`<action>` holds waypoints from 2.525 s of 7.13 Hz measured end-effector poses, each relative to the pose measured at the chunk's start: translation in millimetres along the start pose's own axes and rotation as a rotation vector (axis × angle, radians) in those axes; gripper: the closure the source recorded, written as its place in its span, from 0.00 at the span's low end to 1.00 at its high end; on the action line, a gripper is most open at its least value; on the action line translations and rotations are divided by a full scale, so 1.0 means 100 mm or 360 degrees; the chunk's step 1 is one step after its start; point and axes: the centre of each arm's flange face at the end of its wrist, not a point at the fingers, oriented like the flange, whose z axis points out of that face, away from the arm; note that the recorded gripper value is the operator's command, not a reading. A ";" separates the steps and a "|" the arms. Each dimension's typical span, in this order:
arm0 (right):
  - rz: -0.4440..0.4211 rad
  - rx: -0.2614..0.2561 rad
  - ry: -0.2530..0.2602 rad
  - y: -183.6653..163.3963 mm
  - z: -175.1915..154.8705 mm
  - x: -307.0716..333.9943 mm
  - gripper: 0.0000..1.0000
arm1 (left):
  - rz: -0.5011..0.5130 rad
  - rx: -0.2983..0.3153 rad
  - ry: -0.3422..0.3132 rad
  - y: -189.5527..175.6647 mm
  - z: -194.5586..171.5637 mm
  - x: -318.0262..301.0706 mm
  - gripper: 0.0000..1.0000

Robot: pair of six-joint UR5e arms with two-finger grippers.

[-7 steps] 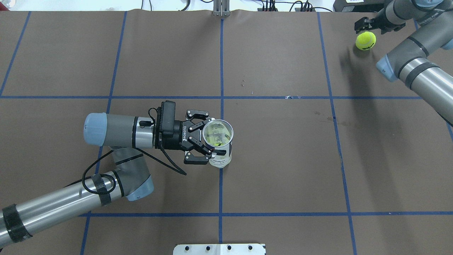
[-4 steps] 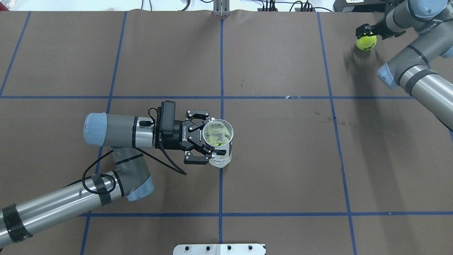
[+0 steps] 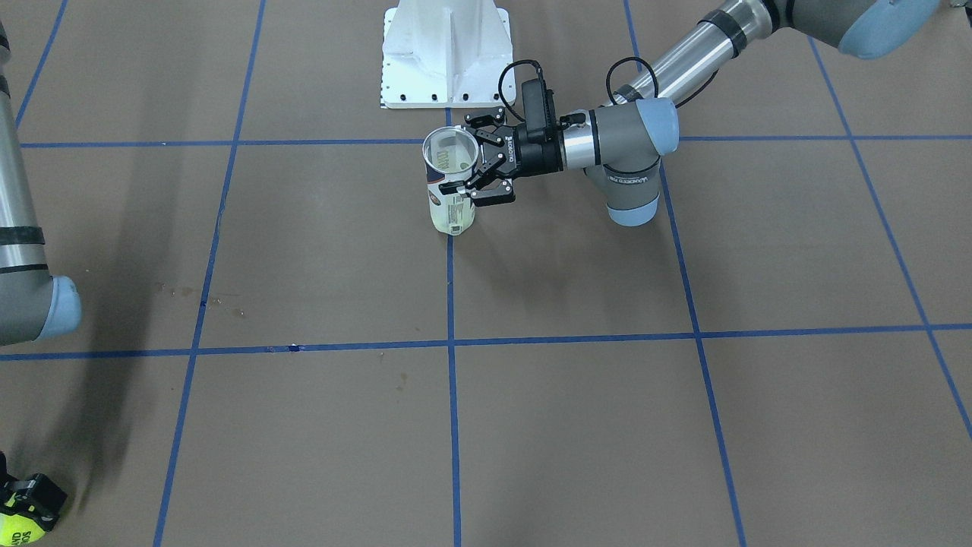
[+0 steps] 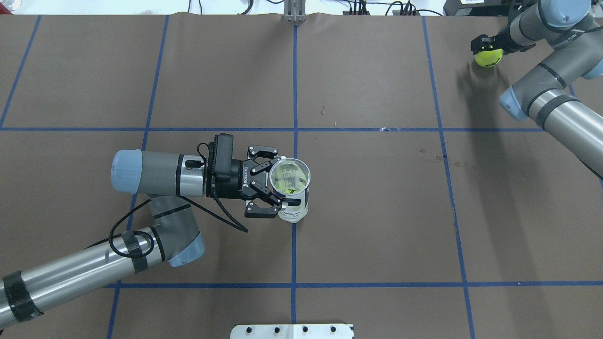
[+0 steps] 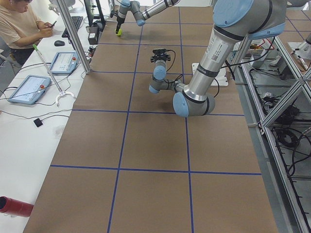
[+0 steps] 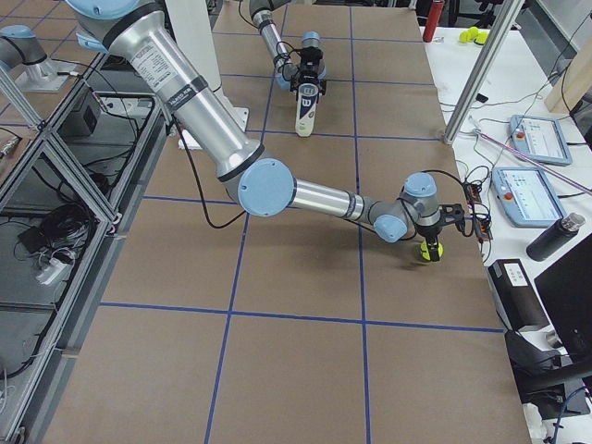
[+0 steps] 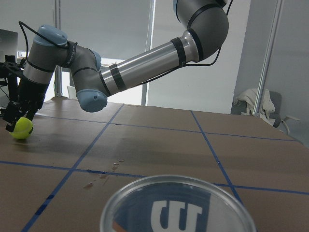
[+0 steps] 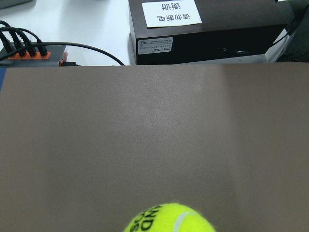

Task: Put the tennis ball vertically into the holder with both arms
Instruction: 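Lower the right gripper onto the far yellow ball and close, then lift the ball with the right gripper and carry it over the can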

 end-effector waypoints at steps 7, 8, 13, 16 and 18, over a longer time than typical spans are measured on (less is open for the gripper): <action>0.0022 -0.0012 -0.0188 -0.28 -1.42 -0.77 1.00 | 0.0003 0.0015 0.0007 -0.02 0.01 0.01 0.18; 0.0076 -0.0046 -0.0236 -0.23 -1.90 -1.10 1.00 | 0.0004 0.0016 0.0008 -0.03 0.02 0.01 0.18; 0.0387 -0.0246 -0.0575 1.02 -3.90 -2.96 1.00 | 0.0006 0.0021 0.0010 -0.04 0.03 0.01 0.18; 0.0410 -0.0333 -0.0585 1.74 -4.38 -3.73 1.00 | 0.0005 0.0021 0.0012 -0.04 0.03 0.02 0.18; 0.0404 -0.0361 -0.0582 2.12 -4.39 -4.02 1.00 | 0.0002 0.0021 0.0014 -0.03 0.04 0.03 0.18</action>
